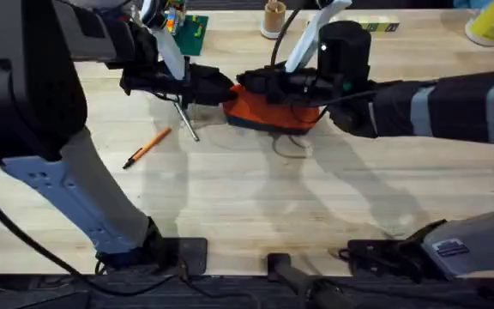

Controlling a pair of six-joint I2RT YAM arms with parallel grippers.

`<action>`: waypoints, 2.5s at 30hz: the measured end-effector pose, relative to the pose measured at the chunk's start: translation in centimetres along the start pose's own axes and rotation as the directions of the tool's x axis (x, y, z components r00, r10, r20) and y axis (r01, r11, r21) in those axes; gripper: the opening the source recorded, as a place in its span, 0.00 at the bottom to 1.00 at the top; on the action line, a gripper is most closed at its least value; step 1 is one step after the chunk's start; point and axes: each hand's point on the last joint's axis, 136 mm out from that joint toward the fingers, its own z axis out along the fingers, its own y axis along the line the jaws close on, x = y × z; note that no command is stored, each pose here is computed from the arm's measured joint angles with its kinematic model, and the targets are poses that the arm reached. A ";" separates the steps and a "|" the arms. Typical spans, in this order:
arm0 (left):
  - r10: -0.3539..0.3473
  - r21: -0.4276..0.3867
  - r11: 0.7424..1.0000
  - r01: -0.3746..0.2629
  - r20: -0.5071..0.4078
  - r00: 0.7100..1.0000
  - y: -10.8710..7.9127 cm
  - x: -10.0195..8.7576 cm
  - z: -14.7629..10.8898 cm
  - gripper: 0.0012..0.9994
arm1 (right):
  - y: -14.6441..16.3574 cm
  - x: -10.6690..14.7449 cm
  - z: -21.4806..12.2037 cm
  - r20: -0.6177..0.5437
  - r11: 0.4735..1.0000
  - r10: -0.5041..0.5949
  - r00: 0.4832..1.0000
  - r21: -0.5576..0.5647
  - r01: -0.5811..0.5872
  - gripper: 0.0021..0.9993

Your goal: Unzip the bag, pick up the pens from the table one at a time and place them inside, then zip the bag closed.

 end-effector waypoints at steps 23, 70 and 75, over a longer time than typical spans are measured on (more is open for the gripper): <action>-0.003 0.001 1.000 0.003 0.000 1.000 0.0 0.0 0.0 0.04 | 1.0 0.0 0.3 0.002 1.000 0.008 1.000 -0.022 -0.008 0.37; -0.003 0.003 1.000 0.003 0.000 1.000 -0.1 0.0 0.1 0.04 | 3.6 -3.4 -8.5 -0.038 0.989 -0.102 0.994 0.107 0.106 1.00; -0.003 0.003 1.000 0.003 0.000 1.000 -0.1 0.0 0.1 0.04 | 3.0 -2.6 -10.9 -0.090 0.981 -0.110 0.990 0.153 0.123 1.00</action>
